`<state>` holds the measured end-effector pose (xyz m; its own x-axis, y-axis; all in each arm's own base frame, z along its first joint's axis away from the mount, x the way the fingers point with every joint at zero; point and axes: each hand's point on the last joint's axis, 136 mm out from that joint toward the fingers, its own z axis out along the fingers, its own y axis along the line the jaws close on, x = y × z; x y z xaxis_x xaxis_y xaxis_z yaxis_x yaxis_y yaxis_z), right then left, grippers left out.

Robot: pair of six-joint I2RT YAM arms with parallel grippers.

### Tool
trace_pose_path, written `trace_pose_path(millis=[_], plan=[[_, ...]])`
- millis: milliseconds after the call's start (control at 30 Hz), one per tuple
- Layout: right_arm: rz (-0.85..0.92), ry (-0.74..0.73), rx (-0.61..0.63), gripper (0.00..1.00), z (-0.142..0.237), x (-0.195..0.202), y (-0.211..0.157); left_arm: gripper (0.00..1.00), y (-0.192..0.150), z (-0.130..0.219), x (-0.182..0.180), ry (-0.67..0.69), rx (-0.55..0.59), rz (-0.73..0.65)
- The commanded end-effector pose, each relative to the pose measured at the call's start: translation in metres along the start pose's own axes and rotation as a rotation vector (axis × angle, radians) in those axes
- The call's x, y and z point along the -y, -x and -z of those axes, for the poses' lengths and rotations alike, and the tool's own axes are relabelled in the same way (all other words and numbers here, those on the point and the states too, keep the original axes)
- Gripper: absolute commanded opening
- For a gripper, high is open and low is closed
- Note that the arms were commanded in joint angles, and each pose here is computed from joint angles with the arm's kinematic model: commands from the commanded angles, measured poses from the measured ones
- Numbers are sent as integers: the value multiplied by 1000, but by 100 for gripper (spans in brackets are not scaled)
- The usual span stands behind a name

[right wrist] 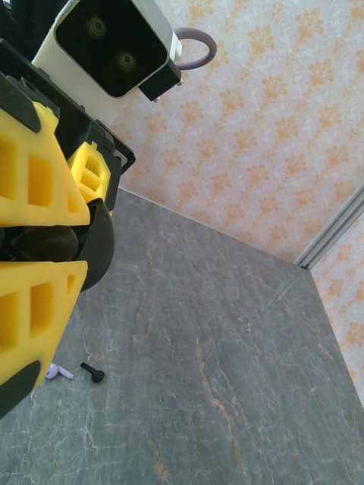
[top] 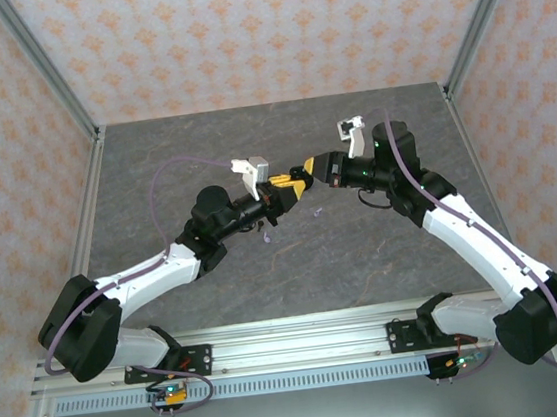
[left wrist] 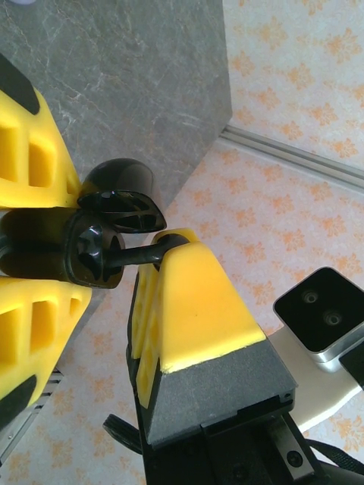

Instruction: Insert wireless bluetooth earbuds into charging case

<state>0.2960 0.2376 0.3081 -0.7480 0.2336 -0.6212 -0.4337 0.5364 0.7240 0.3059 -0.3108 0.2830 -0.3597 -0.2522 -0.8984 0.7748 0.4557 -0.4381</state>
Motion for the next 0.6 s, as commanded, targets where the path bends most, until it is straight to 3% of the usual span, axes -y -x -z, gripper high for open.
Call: trace_pose_path(millis=[0, 233, 567], plan=[[-10, 13, 23, 13, 3, -3, -1, 9, 29, 0, 9, -5, 90, -25], [-46, 37, 88, 13, 2, -6, 10, 9, 28, -1, 6, 3, 103, -10], [-45, 42, 83, 12, 1, -5, 9, 9, 24, -5, 8, -2, 94, -11]])
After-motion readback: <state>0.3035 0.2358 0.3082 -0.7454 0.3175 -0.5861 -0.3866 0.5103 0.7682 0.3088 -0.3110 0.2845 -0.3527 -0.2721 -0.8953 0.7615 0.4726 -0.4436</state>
